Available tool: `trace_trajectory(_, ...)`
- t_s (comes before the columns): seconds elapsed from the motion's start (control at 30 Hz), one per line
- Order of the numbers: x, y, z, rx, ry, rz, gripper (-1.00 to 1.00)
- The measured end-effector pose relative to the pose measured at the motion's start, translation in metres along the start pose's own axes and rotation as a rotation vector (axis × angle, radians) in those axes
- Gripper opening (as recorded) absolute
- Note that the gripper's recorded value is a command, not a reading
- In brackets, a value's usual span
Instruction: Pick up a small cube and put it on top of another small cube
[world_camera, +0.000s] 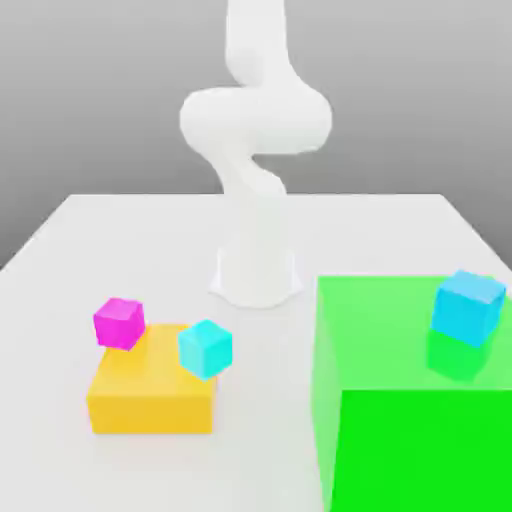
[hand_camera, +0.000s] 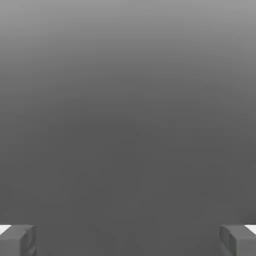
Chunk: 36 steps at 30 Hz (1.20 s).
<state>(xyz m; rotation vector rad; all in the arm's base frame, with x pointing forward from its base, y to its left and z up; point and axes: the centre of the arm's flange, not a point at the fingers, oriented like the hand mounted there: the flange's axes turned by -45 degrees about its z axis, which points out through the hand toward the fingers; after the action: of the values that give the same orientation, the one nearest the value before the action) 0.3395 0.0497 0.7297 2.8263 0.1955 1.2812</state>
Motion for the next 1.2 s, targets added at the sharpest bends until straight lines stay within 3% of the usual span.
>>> trace_trajectory(0.7,-0.067,-0.169,0.132,0.277,-0.085,-1.185,0.00)
trace_trajectory(1.2,-0.172,-0.261,0.199,0.565,-0.030,-1.977,0.00)
